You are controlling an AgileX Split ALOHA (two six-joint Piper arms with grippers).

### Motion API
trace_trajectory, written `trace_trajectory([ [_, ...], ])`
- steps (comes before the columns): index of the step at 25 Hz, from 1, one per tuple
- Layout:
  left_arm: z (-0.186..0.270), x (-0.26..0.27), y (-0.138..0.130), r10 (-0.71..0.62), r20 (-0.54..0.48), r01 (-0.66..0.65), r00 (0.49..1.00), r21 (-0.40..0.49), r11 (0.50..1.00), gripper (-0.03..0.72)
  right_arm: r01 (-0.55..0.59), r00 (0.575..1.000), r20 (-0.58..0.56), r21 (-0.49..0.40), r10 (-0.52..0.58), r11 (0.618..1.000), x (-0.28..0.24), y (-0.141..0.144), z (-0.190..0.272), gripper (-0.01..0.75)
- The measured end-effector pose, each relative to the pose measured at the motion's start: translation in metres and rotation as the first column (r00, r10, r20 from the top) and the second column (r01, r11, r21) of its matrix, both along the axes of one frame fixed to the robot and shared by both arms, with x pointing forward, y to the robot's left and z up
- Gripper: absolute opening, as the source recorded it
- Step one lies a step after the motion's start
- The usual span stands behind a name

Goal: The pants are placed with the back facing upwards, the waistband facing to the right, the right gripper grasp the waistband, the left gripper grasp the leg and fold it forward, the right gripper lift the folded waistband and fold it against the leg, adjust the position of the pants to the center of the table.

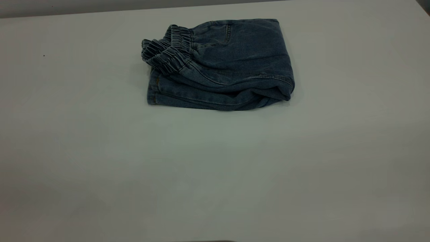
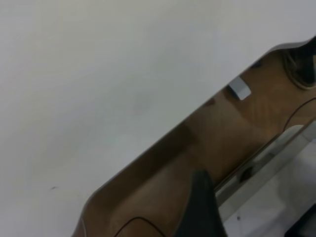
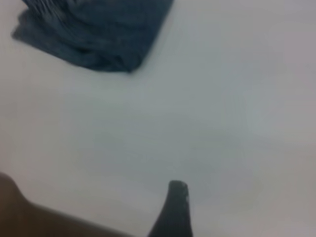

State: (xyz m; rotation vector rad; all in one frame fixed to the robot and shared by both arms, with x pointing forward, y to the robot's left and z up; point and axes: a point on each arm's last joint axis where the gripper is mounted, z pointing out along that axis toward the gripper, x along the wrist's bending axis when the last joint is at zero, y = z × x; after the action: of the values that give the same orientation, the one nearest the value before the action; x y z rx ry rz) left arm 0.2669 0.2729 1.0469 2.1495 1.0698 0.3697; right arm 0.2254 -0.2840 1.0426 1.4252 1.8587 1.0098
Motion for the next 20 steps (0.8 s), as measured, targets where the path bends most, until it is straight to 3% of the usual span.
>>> trace_trajectory([
  [20, -0.006, -0.0009, -0.0007, -0.008, -0.03, 0.008, 1.0, 0.009, 1.0, 0.516, 0.012, 1.0, 0.013, 0.001, -0.012, 1.0, 0.0039, -0.0007, -0.0028, 0.59],
])
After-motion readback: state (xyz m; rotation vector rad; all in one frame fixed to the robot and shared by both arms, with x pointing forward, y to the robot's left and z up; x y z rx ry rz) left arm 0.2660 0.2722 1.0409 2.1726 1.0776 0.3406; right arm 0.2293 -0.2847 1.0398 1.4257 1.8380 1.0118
